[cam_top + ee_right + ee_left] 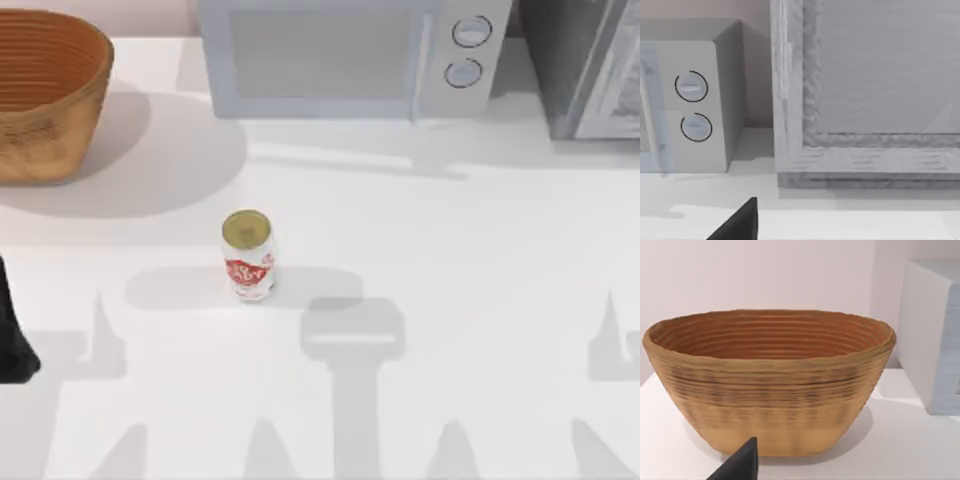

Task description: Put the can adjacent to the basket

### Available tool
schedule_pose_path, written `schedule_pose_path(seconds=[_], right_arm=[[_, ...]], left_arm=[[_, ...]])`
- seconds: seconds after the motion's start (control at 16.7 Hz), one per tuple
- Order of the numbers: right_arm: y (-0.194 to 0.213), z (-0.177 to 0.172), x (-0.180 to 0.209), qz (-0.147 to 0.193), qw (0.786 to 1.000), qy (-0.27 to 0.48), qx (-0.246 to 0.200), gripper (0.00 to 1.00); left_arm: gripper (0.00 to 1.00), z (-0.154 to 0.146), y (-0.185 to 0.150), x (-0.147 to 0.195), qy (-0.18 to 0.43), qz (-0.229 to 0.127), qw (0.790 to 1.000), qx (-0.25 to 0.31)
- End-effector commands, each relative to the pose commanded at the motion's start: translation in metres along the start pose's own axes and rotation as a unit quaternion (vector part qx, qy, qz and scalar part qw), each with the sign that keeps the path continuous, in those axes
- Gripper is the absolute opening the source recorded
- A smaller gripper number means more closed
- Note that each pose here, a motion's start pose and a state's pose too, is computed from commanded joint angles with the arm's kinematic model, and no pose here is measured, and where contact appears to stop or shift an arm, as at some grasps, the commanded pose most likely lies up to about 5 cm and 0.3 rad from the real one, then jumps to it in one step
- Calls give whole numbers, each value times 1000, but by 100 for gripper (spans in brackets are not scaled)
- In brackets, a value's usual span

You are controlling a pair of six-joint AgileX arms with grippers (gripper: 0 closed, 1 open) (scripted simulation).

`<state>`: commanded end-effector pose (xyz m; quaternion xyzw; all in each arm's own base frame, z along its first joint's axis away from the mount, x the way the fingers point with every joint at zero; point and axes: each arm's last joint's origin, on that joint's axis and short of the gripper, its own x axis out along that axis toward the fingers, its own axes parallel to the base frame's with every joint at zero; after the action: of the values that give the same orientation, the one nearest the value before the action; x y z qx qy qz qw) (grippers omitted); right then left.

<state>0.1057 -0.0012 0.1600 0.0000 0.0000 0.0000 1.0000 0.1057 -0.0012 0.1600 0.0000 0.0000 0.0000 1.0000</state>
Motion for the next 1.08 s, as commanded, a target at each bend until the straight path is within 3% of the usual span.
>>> schedule_pose_path(seconds=[0.3, 0.66, 0.84, 1.08], right_arm=[[0, 0, 0, 0, 1000, 0, 0, 100], [0, 0, 0, 0, 1000, 0, 0, 100], [0, 0, 0, 0, 1000, 0, 0, 100], [0, 0, 0, 0, 1000, 0, 0, 100]], left_arm=[[100, 11, -2, 0, 25, -12, 1000, 6], [100, 81, -16, 23, 167, -70, 982, 44], [100, 115, -33, 62, 279, -112, 950, 80], [100, 129, -73, 137, 436, -171, 872, 142]])
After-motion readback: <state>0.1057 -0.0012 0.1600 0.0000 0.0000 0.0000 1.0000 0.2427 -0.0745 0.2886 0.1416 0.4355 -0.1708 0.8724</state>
